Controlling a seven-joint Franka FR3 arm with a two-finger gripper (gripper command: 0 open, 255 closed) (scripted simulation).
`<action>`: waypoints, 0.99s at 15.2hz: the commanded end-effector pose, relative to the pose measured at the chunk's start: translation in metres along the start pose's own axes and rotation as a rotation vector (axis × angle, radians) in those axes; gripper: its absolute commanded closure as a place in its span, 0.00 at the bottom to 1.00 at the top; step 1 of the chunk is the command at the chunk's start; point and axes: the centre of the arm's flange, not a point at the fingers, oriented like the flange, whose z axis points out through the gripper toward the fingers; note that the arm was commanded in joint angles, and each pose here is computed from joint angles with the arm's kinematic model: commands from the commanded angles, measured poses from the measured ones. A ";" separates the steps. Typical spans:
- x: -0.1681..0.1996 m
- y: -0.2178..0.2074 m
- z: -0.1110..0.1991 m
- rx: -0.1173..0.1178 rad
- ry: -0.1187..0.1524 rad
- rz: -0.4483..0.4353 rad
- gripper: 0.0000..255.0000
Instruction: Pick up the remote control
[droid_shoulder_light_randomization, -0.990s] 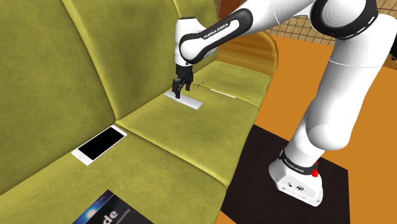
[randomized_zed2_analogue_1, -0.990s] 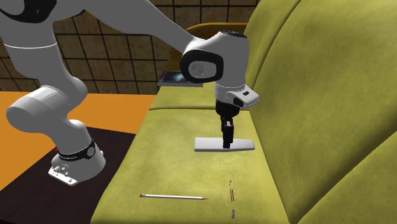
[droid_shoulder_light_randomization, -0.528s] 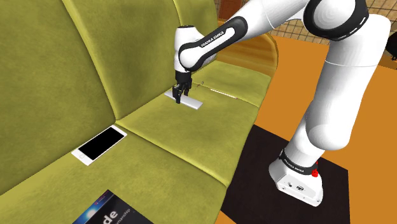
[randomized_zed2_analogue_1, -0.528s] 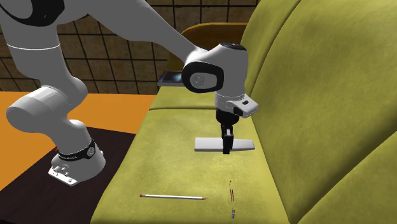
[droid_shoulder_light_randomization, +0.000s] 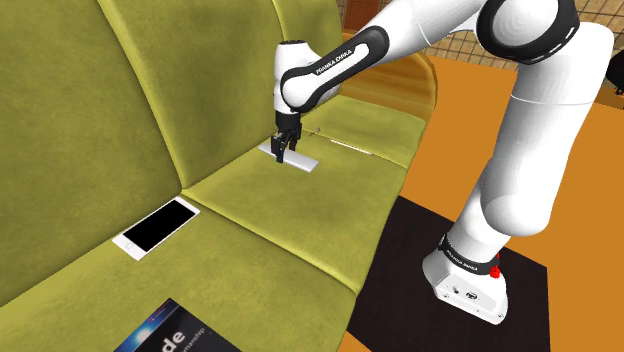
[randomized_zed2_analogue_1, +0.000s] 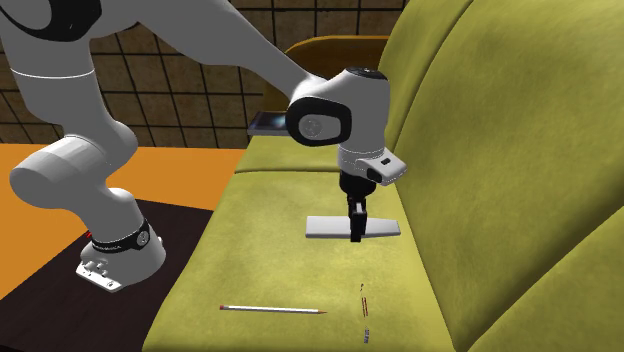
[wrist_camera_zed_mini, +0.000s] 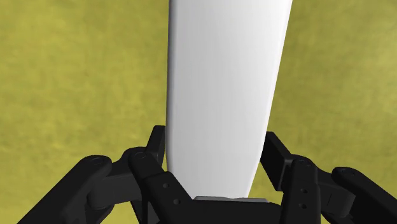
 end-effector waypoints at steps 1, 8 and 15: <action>-0.001 0.000 0.001 0.000 -0.001 0.000 1.00; 0.000 0.001 -0.036 0.000 -0.001 0.000 1.00; 0.001 0.001 -0.073 0.000 -0.001 0.000 1.00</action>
